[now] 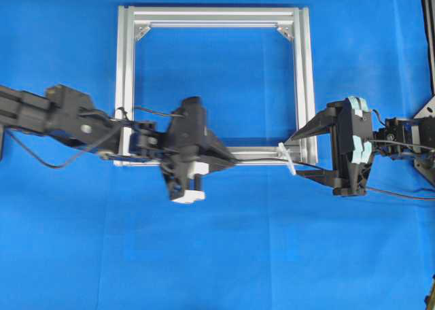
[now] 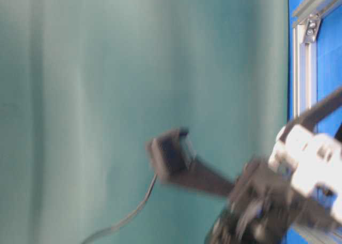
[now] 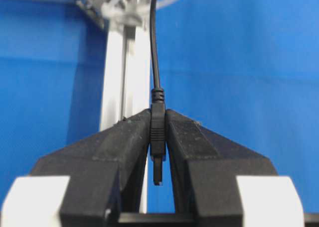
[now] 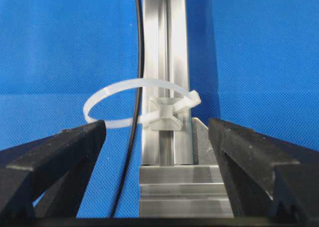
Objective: Insert the wire through the string loop located on the right side.
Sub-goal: 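Open the right gripper and pull the cable leftward through the loop with left gripper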
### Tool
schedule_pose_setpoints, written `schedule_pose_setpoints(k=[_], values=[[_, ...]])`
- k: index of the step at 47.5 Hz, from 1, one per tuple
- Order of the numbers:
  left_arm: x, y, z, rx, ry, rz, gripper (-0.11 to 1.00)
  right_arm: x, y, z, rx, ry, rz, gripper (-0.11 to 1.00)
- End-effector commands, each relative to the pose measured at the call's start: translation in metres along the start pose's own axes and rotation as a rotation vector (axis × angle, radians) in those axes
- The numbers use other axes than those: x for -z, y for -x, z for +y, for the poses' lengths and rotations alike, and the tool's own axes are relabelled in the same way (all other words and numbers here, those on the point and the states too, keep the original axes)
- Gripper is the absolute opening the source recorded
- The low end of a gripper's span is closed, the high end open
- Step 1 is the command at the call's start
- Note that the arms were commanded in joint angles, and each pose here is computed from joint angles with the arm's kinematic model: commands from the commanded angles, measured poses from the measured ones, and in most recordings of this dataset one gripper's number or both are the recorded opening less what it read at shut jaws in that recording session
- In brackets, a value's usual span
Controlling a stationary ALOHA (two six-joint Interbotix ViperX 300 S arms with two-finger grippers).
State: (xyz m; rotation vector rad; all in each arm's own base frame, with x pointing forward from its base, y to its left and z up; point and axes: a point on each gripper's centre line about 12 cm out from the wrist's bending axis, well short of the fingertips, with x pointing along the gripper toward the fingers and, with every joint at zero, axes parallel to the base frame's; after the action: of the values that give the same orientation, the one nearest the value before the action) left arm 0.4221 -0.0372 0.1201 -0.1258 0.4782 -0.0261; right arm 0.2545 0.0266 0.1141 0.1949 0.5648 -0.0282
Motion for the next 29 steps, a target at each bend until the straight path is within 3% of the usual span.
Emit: schedule_pose_setpoints(k=[1, 15, 29], values=[[-0.010, 0.023, -0.002, 0.010, -0.002, -0.047, 0.08, -0.006, 0.001, 0.002, -0.009, 0.002, -0.025, 0.92], [0.035, 0.076, 0.007, -0.005, 0.009, 0.038, 0.08, -0.005, 0.001, 0.002, -0.009, 0.005, -0.020, 0.92], [0.065, 0.130, 0.013, -0.007, 0.007, 0.049, 0.08, -0.005, 0.001, 0.003, -0.010, 0.007, -0.020, 0.92]])
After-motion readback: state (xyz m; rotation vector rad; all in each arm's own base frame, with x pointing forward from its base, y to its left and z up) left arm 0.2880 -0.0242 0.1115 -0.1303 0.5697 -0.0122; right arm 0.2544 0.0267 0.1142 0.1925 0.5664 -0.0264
